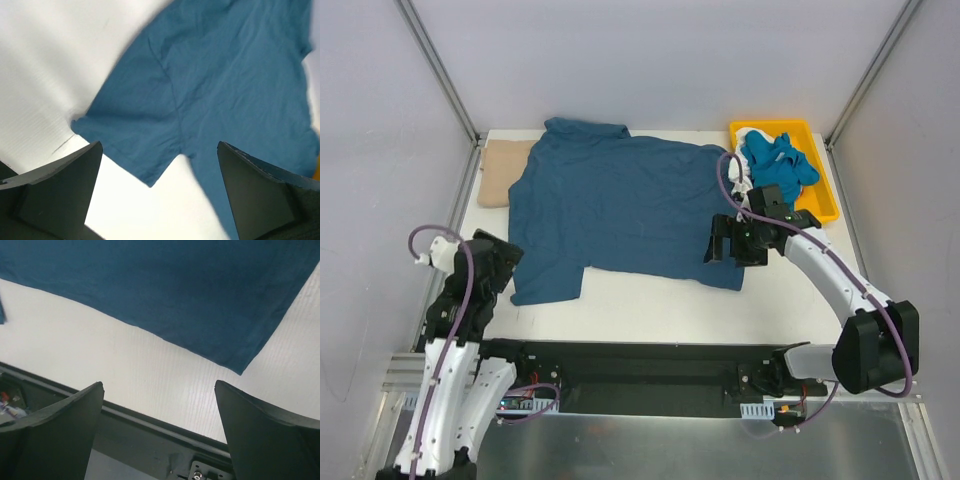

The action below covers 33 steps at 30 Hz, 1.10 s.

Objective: Fold and stack the t-shirts
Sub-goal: Flatten out the tshirt, then grap the side of the flattened tshirt closest away from the robot with both arms

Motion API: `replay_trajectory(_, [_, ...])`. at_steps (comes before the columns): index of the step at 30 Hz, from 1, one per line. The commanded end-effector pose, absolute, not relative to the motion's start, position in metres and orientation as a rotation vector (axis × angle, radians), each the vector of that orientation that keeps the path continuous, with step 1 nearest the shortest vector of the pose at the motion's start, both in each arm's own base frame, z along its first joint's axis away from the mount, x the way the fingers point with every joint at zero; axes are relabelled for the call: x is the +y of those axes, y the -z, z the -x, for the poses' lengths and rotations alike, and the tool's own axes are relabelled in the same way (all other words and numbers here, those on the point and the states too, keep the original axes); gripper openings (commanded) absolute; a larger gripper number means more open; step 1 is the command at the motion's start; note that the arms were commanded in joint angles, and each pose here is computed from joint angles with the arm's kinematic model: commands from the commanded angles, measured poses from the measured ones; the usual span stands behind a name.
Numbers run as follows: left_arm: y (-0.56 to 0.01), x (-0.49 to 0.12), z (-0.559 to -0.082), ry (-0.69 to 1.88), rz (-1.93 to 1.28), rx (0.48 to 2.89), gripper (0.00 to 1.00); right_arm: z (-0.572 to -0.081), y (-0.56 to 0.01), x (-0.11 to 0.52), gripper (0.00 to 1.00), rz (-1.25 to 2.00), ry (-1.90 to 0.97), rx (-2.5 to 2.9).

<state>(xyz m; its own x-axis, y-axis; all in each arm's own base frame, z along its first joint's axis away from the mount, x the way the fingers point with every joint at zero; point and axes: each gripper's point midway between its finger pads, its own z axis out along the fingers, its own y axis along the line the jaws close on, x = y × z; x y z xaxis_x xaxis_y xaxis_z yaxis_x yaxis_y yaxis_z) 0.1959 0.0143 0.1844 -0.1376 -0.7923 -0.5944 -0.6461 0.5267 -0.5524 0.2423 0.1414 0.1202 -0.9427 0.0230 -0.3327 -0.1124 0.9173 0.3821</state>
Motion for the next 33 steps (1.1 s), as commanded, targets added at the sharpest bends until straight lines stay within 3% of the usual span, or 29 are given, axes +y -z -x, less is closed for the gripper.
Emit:
replay_trajectory(1, [-0.167, -0.007, -0.214, 0.205, 1.020, 2.085, 0.99, -0.246, -0.105, 0.122, 0.97, -0.015, -0.310, 2.762])
replay_trajectory(9, [-0.078, 0.012, -0.198, -0.061, 1.269, 2.306, 0.99, -0.238, -0.072, 0.113, 0.96, -0.175, -0.244, 2.802])
replay_trajectory(12, [-0.059, 0.027, -0.187, -0.102, 1.394, 2.284, 0.92, -0.239, -0.066, 0.108, 0.97, -0.193, -0.224, 2.805])
replay_trajectory(16, [-0.039, 0.031, -0.184, -0.004, 1.493, 2.265, 0.73, -0.244, -0.061, 0.109, 0.96, -0.214, -0.250, 2.804])
replay_trajectory(18, [-0.027, 0.032, -0.187, 0.051, 1.534, 2.242, 0.68, -0.247, -0.057, 0.111, 0.96, -0.222, -0.271, 2.814])
replay_trajectory(26, [-0.006, 0.031, -0.200, 0.149, 1.575, 2.276, 0.67, -0.251, -0.053, 0.112, 0.97, -0.227, -0.311, 2.826])
replay_trajectory(28, [-0.001, 0.033, -0.200, 0.138, 1.587, 2.302, 0.62, -0.249, -0.052, 0.111, 0.97, -0.237, -0.307, 2.829])
replay_trajectory(29, [0.001, 0.033, -0.200, 0.134, 1.588, 2.312, 0.51, -0.249, -0.053, 0.110, 0.97, -0.241, -0.308, 2.823])
replay_trajectory(32, [0.004, 0.025, -0.196, 0.171, 1.587, 2.347, 0.31, -0.244, -0.053, 0.106, 0.97, -0.257, -0.292, 2.828])
replay_trajectory(33, [0.005, 0.024, -0.195, 0.175, 1.593, 2.345, 0.19, -0.243, -0.052, 0.104, 0.97, -0.263, -0.283, 2.831])
